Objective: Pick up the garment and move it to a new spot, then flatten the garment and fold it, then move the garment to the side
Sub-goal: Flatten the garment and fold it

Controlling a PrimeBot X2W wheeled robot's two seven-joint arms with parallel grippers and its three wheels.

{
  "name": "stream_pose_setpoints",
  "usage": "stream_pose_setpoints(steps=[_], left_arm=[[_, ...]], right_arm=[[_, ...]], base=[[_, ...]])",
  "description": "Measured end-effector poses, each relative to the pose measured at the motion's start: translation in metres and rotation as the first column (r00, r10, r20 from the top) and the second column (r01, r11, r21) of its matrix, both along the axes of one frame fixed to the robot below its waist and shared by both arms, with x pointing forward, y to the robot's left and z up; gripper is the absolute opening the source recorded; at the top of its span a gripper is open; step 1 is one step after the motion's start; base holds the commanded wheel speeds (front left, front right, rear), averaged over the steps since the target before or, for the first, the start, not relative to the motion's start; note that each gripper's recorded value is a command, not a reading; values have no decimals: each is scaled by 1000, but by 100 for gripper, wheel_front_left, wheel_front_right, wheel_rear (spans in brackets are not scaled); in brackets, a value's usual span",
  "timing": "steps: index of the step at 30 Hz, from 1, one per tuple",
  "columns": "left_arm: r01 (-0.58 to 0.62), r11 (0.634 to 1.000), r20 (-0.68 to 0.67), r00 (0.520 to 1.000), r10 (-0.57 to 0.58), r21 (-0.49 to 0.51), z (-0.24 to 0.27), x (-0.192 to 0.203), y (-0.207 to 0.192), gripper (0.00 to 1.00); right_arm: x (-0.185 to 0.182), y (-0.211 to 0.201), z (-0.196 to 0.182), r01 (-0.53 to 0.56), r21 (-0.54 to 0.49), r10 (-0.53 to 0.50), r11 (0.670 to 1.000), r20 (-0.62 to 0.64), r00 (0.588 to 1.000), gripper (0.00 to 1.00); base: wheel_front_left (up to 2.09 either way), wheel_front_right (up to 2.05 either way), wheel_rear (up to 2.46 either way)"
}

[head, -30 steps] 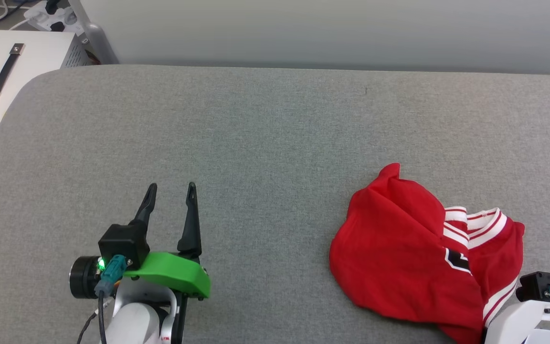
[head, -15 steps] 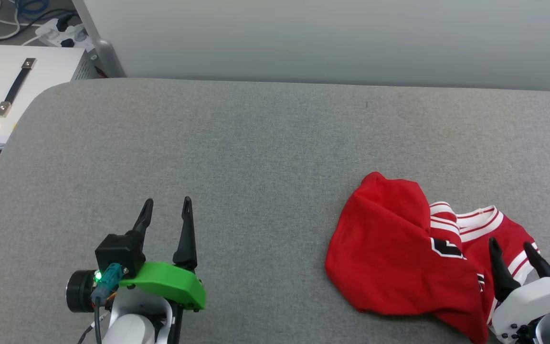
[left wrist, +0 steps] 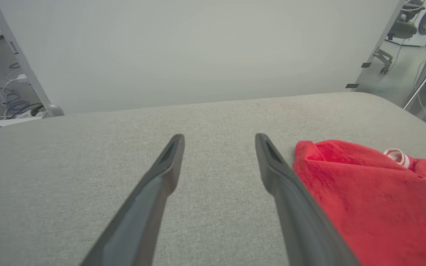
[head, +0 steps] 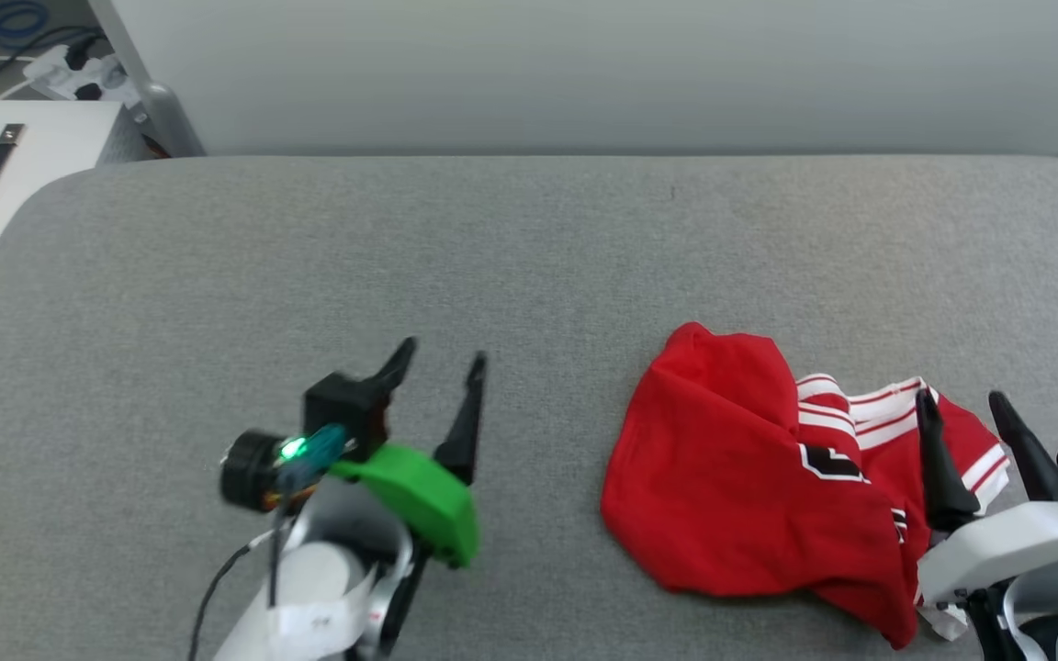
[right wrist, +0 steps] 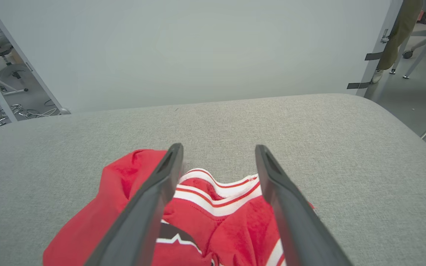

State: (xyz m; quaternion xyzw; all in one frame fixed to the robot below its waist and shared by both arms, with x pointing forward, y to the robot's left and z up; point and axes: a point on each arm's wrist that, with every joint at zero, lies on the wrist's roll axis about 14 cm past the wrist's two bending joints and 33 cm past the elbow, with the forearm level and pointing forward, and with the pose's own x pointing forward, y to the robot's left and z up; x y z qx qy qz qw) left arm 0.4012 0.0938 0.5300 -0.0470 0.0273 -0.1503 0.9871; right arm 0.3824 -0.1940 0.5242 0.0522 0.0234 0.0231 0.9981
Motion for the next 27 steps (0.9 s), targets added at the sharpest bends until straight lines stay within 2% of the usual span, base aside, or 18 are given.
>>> stream_pose_setpoints(steps=[6, 14, 22, 27], left_arm=[[234, 972, -93, 968, -231, 17, -9, 20, -72, 100], [456, 886, -296, 860, -414, 87, -52, 45, -132, 100], [571, 805, -467, 763, -448, 160, -96, 66, -159, 100], [633, 737, -611, 686, -394, 235, -138, 68, -158, 100]], right_arm=[[12, -3, 15, 10, -4, -9, 1000, 61, 998, 100], [20, -16, 10, 43, -24, -41, 999, 71, 997, 100], [24, -28, -6, 73, -37, -72, 997, 33, 997, 100], [25, -33, -16, 87, -35, -87, 996, 11, 996, 100]], base=[[0, 0, 0], [0, 0, 0], [0, 0, 0], [0, 0, 0]])
